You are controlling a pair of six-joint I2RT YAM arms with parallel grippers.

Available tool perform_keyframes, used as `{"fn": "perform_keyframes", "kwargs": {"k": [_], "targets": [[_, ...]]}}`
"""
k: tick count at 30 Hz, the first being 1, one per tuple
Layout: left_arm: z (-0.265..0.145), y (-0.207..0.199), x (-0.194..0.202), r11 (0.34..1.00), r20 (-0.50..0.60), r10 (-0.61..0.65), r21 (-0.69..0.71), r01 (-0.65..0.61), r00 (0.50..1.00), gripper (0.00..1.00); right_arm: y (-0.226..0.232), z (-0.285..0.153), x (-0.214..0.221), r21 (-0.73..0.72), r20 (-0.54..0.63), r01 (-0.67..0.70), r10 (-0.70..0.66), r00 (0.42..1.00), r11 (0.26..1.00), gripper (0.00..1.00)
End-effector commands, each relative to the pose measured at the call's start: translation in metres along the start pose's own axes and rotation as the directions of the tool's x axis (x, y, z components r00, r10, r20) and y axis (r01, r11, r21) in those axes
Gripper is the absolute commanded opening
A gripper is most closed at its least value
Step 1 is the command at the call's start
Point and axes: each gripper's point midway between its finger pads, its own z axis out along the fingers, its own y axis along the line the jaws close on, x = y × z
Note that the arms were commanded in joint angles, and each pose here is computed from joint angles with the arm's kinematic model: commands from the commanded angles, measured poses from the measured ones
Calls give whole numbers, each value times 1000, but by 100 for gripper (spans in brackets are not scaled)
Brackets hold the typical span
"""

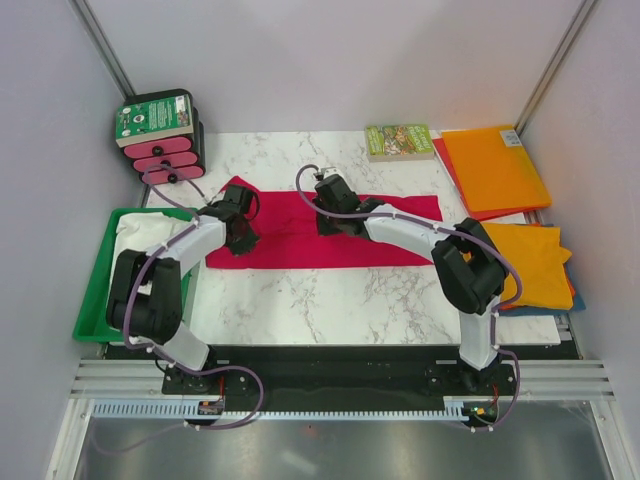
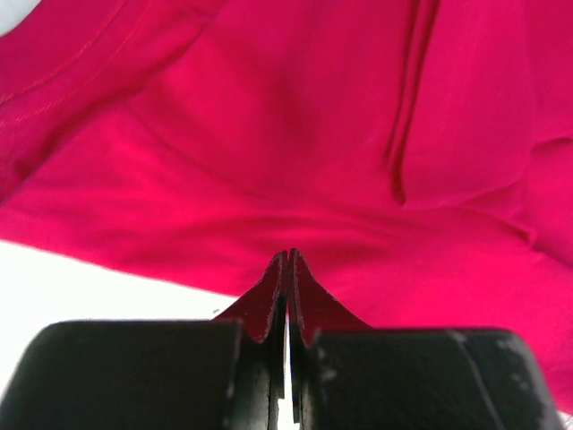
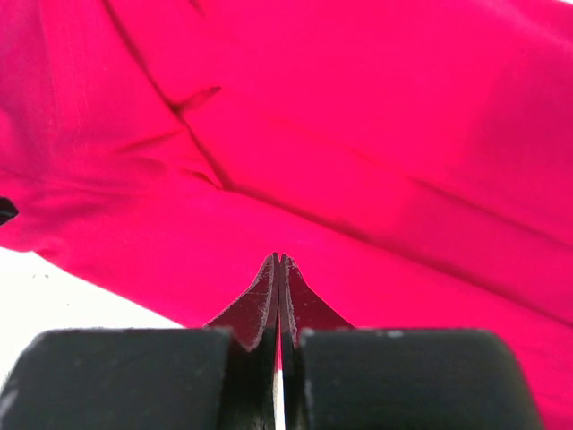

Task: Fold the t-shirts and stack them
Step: Rotate the tshirt 90 degrees

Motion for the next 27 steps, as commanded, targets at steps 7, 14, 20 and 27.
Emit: {"fn": "perform_keyframes", "kwargs": {"k": [7,14,20,27], "targets": [[16,-13,-15,1000,6,-19,-24,19,1000,2,18,13,-1,-64,12,19,-18,1000,998,0],[21,25,-5,990,-20,-112,-91,109,994,2,67,21,-20,-100,95,205,-195,976,974,55],[23,32,-7,988,-40,-131,-90,127,991,2,98,36,-16,-151,102,281,-268,958,948,53],[25,31,-5,988,-52,-134,-88,129,990,2,119,45,-6,-232,93,244,-228,969,942,5]]}}
